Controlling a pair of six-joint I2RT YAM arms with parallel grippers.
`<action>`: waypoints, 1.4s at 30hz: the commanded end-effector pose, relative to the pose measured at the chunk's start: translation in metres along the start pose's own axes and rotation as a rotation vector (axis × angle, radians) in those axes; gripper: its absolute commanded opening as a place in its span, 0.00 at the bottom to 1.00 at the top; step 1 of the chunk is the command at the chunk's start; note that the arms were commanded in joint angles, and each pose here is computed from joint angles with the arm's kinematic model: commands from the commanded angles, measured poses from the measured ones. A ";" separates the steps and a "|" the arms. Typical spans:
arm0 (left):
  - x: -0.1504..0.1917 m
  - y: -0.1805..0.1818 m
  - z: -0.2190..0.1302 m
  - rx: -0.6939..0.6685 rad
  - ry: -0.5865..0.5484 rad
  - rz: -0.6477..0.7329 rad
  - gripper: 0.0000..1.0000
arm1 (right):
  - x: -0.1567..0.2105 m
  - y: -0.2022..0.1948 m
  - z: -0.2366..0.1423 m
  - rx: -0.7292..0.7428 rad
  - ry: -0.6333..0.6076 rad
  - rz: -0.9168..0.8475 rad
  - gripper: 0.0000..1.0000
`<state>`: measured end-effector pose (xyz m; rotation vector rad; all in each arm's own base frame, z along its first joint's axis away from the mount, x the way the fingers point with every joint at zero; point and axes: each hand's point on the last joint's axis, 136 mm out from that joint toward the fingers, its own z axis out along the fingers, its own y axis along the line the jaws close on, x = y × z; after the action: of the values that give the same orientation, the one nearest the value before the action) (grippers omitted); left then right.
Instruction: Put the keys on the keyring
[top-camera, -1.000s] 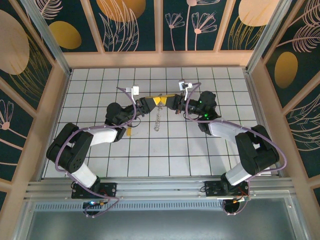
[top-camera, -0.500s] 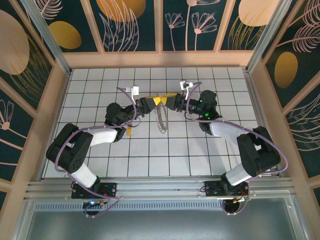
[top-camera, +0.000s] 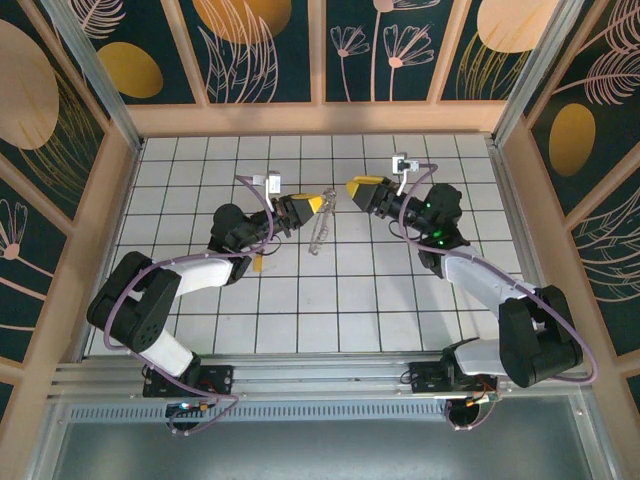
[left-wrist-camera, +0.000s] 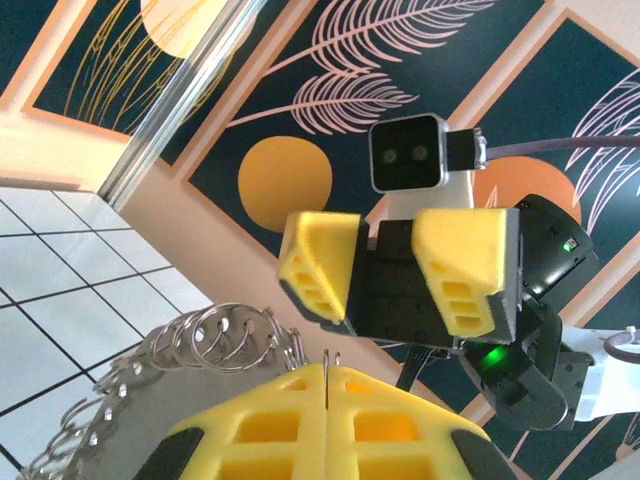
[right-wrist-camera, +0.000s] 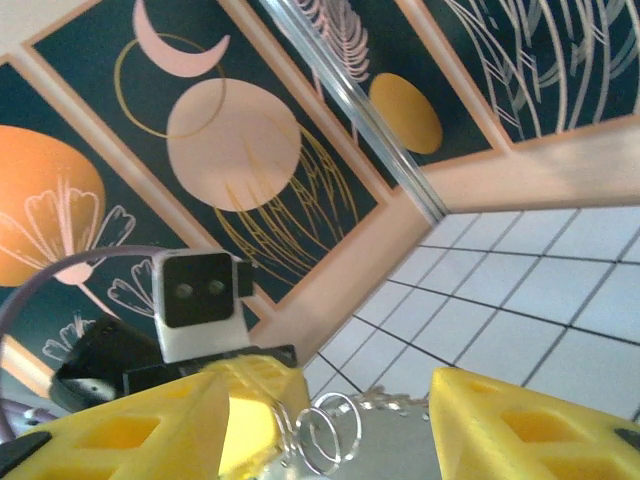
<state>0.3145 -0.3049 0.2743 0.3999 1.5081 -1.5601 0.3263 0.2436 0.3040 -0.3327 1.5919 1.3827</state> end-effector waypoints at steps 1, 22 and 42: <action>-0.017 -0.019 0.003 0.035 -0.035 0.128 0.00 | 0.002 -0.007 -0.004 0.035 -0.016 0.013 0.56; -0.027 -0.032 -0.015 0.025 -0.156 0.487 0.00 | 0.054 -0.053 -0.020 0.143 0.010 0.139 0.55; -0.019 -0.003 0.016 -0.018 0.006 0.169 0.00 | 0.040 -0.037 -0.012 0.094 0.001 0.098 0.54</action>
<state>0.3239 -0.3003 0.2904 0.5347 1.3744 -1.2916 0.3256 0.2320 0.2184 -0.1427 1.7830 1.3711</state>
